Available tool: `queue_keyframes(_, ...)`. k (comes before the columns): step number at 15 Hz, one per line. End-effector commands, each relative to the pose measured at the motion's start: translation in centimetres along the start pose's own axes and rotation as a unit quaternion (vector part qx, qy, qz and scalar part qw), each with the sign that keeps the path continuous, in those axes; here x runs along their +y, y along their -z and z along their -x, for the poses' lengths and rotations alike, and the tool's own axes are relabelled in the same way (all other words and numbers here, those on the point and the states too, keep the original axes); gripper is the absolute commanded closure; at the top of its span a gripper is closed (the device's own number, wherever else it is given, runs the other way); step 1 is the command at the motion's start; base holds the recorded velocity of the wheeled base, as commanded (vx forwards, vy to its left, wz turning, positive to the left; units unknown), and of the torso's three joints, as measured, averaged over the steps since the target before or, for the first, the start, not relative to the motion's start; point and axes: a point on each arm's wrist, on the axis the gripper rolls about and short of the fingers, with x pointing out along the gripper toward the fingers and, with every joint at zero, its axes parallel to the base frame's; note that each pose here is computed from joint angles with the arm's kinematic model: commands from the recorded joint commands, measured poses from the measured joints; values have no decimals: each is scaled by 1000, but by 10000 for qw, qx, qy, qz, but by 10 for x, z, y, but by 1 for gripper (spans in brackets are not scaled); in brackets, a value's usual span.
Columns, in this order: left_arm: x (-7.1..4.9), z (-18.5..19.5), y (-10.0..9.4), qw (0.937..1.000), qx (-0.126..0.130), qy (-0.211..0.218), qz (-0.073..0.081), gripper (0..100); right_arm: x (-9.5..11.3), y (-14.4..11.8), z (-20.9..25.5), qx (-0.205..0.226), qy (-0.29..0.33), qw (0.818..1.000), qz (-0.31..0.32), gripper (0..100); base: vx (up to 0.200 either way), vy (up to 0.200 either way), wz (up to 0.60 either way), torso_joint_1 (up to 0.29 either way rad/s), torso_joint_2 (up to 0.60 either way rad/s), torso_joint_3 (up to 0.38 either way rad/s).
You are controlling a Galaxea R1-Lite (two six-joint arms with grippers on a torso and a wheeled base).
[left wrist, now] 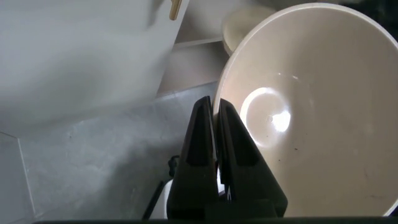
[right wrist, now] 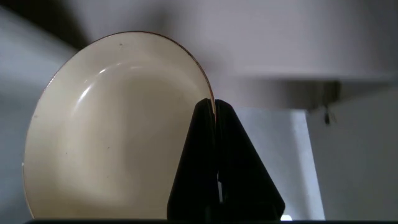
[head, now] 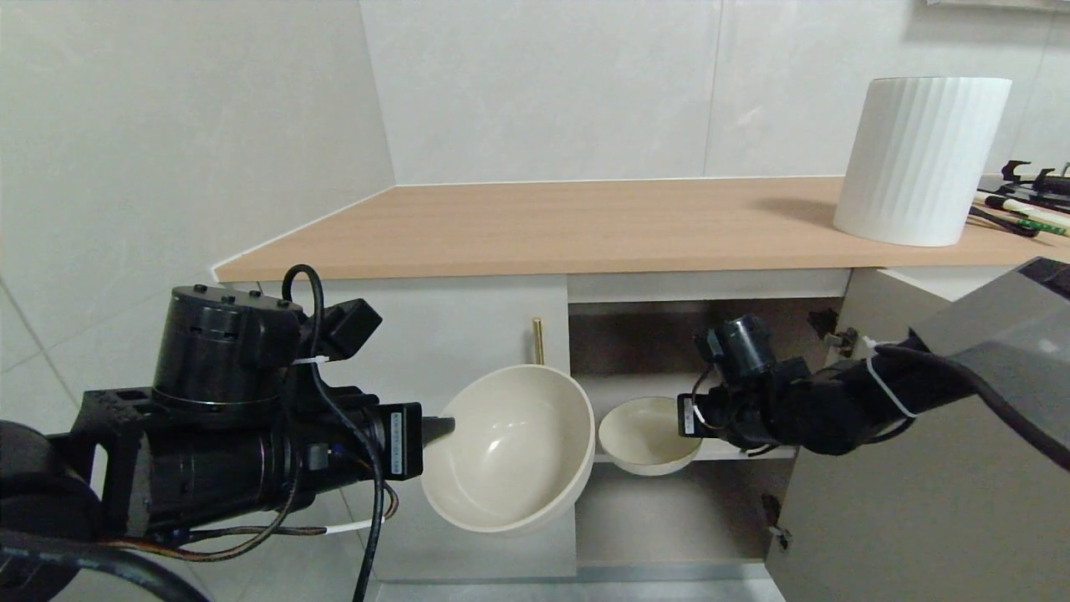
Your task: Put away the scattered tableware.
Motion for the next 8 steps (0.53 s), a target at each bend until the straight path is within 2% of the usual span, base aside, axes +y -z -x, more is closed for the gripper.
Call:
queue_keyframes(1,0,2,0,10000,-27,13,-1,100,-1,-2,-45,89,159,9998,-58,100,0,0,0,0,0,0)
queue_keyframes(2,0,2,0,10000,-19,10,0,100,-1,-1,-56,158,215,9996,-66,100,0,0,0,0,0,0)
queue_keyframes(4,0,1,1,10000,7,15,-9,100,-14,9,-89,244,575,9979,-159,100,0,0,0,0,0,0)
queue_keyframes(8,-3,-4,5,9999,127,50,-47,100,-26,7,-118,67,943,9948,-367,100,0,0,0,0,0,0)
